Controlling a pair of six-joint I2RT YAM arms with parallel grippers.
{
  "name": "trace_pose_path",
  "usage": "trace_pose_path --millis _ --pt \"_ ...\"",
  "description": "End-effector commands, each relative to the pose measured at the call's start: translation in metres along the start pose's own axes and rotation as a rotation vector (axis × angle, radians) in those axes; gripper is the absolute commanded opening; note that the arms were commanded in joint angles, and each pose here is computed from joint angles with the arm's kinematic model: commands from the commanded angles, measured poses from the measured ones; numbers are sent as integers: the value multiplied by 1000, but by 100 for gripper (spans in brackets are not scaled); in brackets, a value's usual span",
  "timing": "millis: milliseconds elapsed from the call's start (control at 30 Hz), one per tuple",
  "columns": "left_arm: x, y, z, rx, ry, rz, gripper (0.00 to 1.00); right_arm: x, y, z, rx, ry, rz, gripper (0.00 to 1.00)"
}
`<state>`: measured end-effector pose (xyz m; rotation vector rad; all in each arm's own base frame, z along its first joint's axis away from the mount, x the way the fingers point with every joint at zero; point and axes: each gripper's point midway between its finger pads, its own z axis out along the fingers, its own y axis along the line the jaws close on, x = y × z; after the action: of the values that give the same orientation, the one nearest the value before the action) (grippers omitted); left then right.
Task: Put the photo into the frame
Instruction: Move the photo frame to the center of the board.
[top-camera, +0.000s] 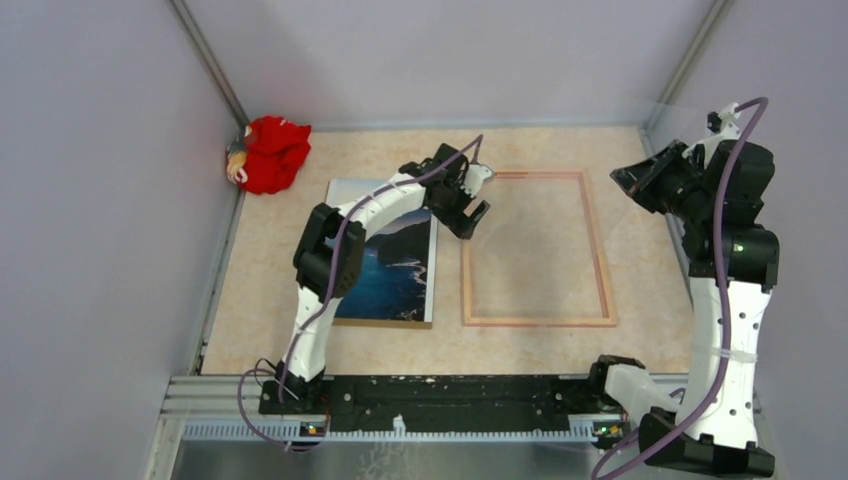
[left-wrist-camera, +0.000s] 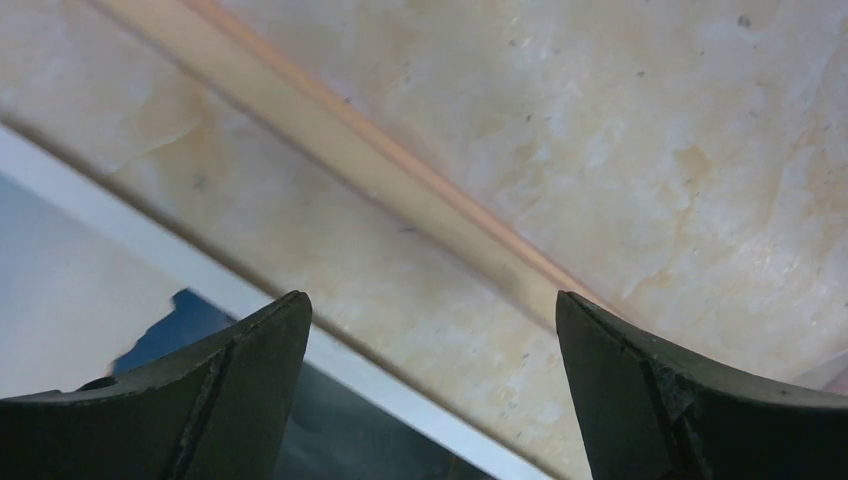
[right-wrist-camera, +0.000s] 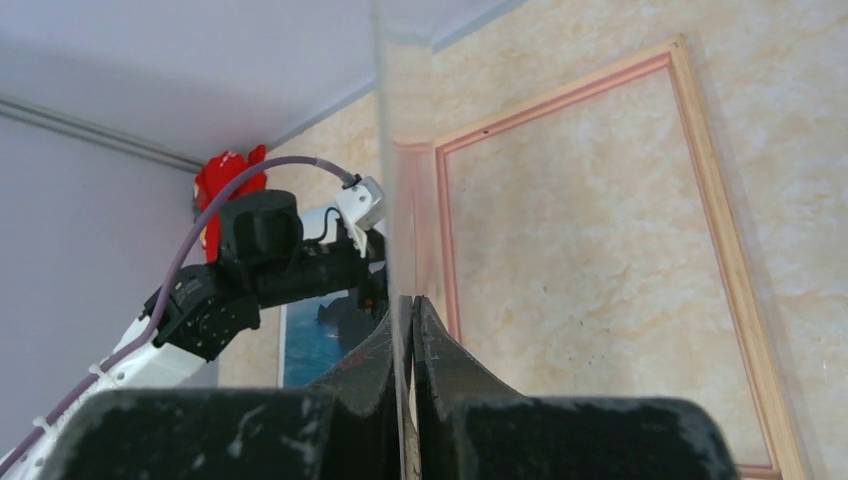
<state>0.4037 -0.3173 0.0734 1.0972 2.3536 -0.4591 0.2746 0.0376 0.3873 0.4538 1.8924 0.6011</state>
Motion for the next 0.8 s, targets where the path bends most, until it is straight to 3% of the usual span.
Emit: trace_pose_path --millis 0,167,367,500,767 --pt "-29 -21 9 19 -51 -33 99 -11 -3 -4 45 -35 -11 0" --pt "-20 -25 31 -25 -21 -59 98 -14 -9 -4 79 -46 -26 0" --pt "14 -2 46 -171 44 -81 90 -18 -9 -3 86 -53 -39 0" --pt "37 18 41 -294 80 -88 89 -10 -9 5 58 -23 -24 0" --pt "87 35 20 -347 147 -70 88 7 -9 28 -14 44 6 0"
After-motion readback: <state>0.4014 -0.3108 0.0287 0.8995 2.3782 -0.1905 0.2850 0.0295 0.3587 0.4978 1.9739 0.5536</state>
